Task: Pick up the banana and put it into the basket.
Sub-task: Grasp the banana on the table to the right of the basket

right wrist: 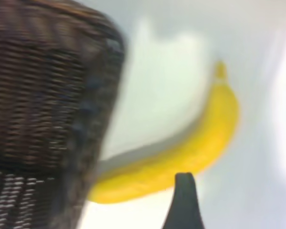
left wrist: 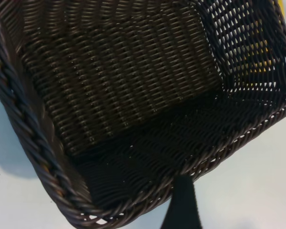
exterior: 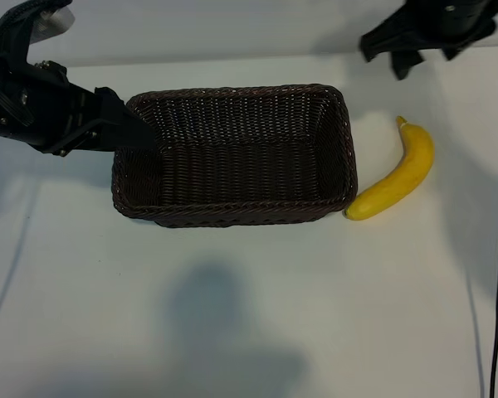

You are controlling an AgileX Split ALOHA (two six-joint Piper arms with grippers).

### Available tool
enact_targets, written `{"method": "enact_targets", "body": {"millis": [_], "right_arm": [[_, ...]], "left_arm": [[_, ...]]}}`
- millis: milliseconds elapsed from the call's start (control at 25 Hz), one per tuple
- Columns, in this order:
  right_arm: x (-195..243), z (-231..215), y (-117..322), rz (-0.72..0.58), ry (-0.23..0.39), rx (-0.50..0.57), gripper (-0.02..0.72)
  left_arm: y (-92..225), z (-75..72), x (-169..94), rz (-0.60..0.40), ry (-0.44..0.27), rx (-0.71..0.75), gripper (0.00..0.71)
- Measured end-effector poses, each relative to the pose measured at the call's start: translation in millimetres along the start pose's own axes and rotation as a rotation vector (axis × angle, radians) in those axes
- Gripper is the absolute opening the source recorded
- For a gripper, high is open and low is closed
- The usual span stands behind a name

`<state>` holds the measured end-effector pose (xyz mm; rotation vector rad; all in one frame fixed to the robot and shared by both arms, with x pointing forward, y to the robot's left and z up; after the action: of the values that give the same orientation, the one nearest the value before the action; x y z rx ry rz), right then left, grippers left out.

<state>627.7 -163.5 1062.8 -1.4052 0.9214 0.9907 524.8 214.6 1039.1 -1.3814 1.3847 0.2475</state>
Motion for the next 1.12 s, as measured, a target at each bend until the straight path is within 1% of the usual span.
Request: {"method": "enact_targets", "body": {"millis": [160, 360, 480, 560, 640, 880, 1000, 1120], "right_arm": [[1, -10, -2, 0.004, 0.008, 0.05, 0.579], [4, -7, 2, 0.027, -0.018, 0.072, 0.579], [16, -5, 4, 0.068, -0.037, 0.086, 0.579], [31, -3, 5, 0.103, -0.036, 0.095, 0.579], [45, -2, 5, 0.134, -0.023, 0.119, 0.579], [76, -6, 6, 0.182, 0.042, 0.251, 0.579], [83, -9, 6, 0.179, 0.074, 0.265, 0.579], [85, -11, 4, 0.163, 0.081, 0.281, 0.579]], "left_arm": [[0, 0.0, 0, 0.0, 0.0, 0.0, 0.598], [0, 0.1, 0, -0.001, -0.001, 0.0, 0.598], [0, 0.1, 0, -0.001, -0.001, 0.0, 0.598], [0, 0.2, 0, -0.001, -0.002, 0.001, 0.598], [0, 0.2, 0, -0.001, -0.002, 0.001, 0.598], [0, 0.4, 0, 0.0, -0.004, 0.002, 0.598], [0, 0.6, 0, 0.001, -0.006, 0.004, 0.598], [1, 1.2, 0, 0.005, -0.011, 0.006, 0.598]]}}
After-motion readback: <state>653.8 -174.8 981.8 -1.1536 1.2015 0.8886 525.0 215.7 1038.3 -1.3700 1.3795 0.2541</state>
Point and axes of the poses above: a point on each arm's last joint axis where the gripper is mounted, x pointing out along that axis toward the gripper, z along the wrist's bending axis when the last joint is at zero, y = z × x, the point moved 2 cm from there along x, pointing out along that axis toward the gripper, and after that the axes turned 13 degrees about x, right-handed, at the moved point
